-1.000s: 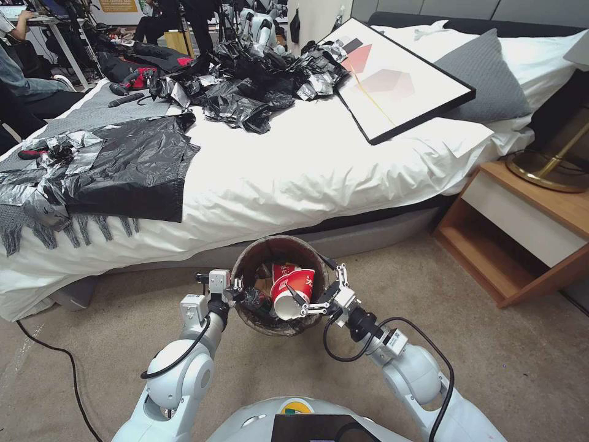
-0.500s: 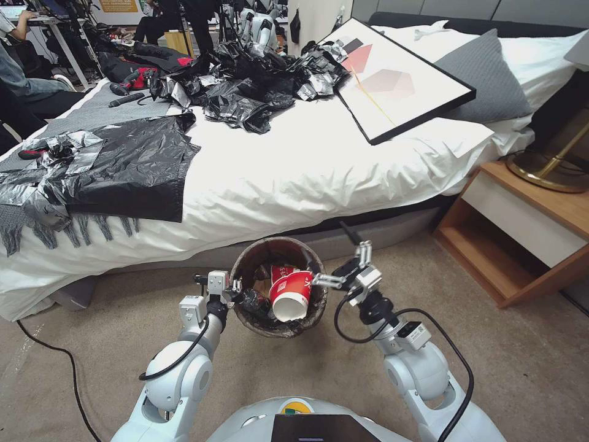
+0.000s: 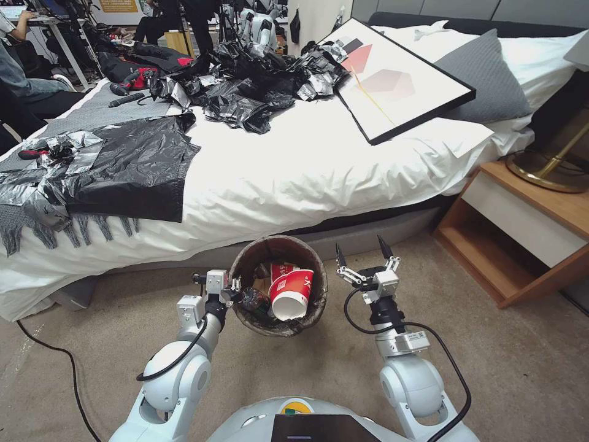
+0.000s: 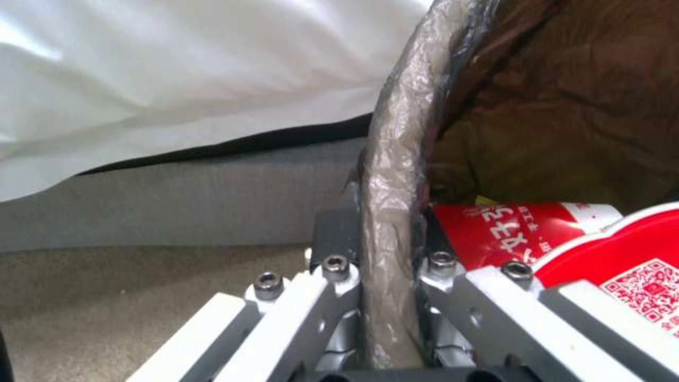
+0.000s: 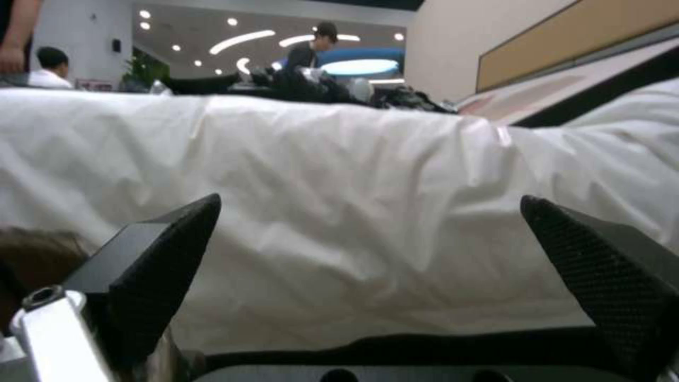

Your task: Pick up the trash bin, then pick up the garbage from the floor and place it into the trash bin.

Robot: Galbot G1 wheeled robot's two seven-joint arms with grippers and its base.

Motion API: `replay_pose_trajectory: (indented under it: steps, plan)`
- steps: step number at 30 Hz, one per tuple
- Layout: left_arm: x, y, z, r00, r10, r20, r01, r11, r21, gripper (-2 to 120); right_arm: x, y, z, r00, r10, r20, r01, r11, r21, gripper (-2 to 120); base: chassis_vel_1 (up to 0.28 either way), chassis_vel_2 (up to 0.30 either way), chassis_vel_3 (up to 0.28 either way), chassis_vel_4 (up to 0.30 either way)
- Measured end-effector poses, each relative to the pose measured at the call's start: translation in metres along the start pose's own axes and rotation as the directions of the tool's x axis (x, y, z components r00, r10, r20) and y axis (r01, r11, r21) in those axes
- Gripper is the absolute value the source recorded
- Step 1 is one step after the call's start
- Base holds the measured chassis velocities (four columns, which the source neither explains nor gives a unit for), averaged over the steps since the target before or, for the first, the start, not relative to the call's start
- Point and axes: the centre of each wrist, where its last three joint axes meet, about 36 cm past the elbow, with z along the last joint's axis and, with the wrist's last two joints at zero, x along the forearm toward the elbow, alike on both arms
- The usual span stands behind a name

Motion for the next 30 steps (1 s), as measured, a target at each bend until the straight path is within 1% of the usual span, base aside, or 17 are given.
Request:
replay_pose_trajectory:
  steps: [5, 13, 30]
  plan:
    - [0.0012, 0.0022, -0.0021, 1.0, -0.004, 0.008, 0.004, 1.0, 0.003, 2, 0.0028, 0.0033, 0.0089, 0.999, 0.033, -0.026, -0.034, 0.999, -0.001, 100, 0.0, 0.0, 0.0, 0.0]
    - [0.0011, 0.0024, -0.0028, 1.0, -0.001, 0.014, 0.001, 1.0, 0.005, 2, 0.0031, 0.0028, 0.0099, 0.999, 0.036, -0.028, -0.036, 0.999, 0.0, 100, 0.006, 0.005, 0.007, 0.004]
    - [0.0011, 0.0022, -0.003, 1.0, 0.001, 0.019, -0.001, 1.0, 0.007, 2, -0.0058, -0.0006, 0.0081, 0.999, 0.035, -0.009, -0.035, 0.999, 0.004, 100, 0.081, 0.076, 0.074, 0.079]
